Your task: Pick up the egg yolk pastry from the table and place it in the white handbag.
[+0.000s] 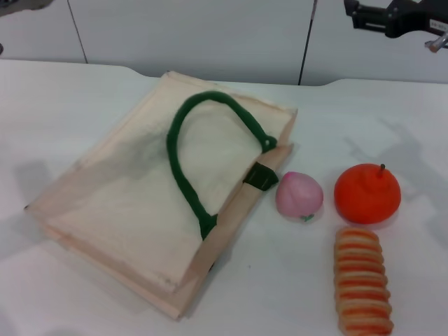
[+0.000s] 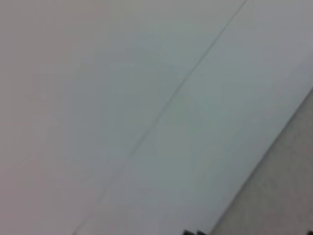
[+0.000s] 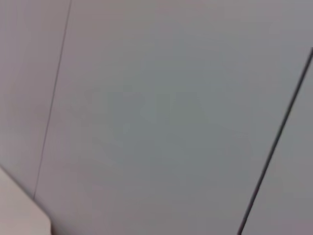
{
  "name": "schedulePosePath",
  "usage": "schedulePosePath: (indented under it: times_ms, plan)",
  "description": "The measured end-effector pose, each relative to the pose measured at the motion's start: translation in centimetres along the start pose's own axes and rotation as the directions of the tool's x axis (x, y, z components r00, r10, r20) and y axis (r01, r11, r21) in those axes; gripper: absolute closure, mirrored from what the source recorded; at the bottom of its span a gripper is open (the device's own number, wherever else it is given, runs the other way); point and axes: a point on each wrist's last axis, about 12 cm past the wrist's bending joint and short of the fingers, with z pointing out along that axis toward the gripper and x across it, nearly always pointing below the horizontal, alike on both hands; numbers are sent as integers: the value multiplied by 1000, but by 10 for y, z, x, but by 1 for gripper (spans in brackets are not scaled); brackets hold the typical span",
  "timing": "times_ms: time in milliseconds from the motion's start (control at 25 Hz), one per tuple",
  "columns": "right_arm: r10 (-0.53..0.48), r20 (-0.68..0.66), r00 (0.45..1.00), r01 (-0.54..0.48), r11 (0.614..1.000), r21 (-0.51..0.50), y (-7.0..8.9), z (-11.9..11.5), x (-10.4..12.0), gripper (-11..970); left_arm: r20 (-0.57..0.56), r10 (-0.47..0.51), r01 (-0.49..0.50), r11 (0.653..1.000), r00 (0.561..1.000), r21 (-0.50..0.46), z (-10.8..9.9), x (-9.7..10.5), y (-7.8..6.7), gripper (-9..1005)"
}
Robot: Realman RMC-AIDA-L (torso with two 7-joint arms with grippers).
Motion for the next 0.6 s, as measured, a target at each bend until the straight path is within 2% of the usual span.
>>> schedulePosePath:
  times_ms: [120, 160, 200, 360, 520, 560, 600]
  plan:
    - [20, 54, 998, -21, 999, 24, 0, -2, 5, 80, 79, 86, -85, 996, 993, -20, -7, 7, 3, 555]
    - [47, 100, 994, -50, 998, 32, -1, -2, 12, 81, 123, 170, -165, 985, 978, -49, -8, 14, 6, 512]
    - [47, 100, 994, -50, 998, 32, -1, -2, 12, 81, 123, 170, -165, 985, 978, -49, -8, 14, 6, 470]
    - [88, 183, 979, -99, 994, 52, -2, -2, 34, 82, 191, 330, -299, 938, 924, -175, -7, 32, 15, 239]
    - [115, 280, 953, -148, 984, 101, -3, -7, 59, 83, 232, 460, -370, 863, 857, -344, -8, 48, 27, 239]
    - [110, 308, 945, -152, 981, 117, -3, -9, 67, 83, 232, 460, -370, 863, 857, -344, -8, 48, 27, 239]
    - [112, 341, 933, -166, 977, 131, -1, -12, 75, 83, 239, 487, -381, 843, 840, -379, -9, 53, 30, 239]
